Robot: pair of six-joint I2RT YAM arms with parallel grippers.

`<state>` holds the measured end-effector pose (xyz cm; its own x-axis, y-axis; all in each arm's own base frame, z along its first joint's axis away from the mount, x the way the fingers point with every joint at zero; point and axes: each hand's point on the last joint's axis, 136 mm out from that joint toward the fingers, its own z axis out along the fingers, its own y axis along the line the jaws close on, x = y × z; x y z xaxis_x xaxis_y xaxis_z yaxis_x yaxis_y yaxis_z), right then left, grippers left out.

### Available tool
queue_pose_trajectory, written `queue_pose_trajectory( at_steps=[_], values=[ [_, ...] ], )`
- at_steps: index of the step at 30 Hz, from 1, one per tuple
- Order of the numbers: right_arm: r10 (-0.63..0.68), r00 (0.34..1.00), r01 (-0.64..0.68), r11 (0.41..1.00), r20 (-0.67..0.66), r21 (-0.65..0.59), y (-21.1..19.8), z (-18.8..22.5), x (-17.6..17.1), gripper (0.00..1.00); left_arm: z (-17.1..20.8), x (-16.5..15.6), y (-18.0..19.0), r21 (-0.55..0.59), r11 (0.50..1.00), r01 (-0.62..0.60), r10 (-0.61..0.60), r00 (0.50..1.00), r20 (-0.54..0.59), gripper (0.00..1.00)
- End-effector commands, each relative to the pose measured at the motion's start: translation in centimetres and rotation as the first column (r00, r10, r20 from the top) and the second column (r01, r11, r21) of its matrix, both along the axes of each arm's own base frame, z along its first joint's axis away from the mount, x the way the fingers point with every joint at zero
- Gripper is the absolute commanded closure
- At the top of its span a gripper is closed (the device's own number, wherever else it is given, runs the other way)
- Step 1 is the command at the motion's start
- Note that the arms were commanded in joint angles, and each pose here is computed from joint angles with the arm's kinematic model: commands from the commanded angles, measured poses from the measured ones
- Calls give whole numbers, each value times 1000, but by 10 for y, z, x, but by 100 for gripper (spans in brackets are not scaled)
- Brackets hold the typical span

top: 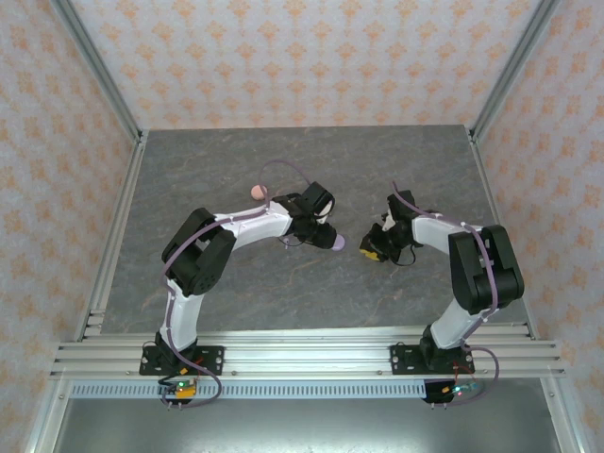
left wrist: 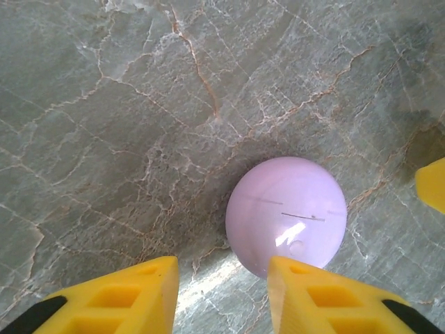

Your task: Insert the wireless bluetooth earbuds into the charging case

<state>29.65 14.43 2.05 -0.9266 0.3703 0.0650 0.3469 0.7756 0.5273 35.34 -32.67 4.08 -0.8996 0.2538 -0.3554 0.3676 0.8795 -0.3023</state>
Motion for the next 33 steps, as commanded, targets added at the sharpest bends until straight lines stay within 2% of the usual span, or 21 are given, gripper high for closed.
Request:
queue_pose_trajectory(
  at_steps=[1,6,9,14,19,22,33],
  values=[
    [35,998,-39,998,60,54,26,-4,17,75,21,12,1,-38,998,-41,42,998,41,65],
    [38,995,-46,995,87,91,33,0,26,67,19,17,8,-74,994,-86,87,996,22,73],
    [53,994,-65,990,100,122,40,2,30,65,20,15,6,-104,991,-83,85,996,11,77],
    [72,990,-92,981,120,171,50,6,37,62,11,14,11,-88,991,-99,98,995,-18,85],
    [89,989,-110,976,116,190,55,5,41,61,7,8,3,-130,988,-85,79,995,-53,85],
    [102,988,-123,972,113,200,59,3,42,58,3,7,2,-127,988,-83,75,995,-67,85],
    [132,987,-148,965,88,215,67,-6,43,57,-14,5,-2,-134,987,-92,77,991,-110,85]
  ],
)
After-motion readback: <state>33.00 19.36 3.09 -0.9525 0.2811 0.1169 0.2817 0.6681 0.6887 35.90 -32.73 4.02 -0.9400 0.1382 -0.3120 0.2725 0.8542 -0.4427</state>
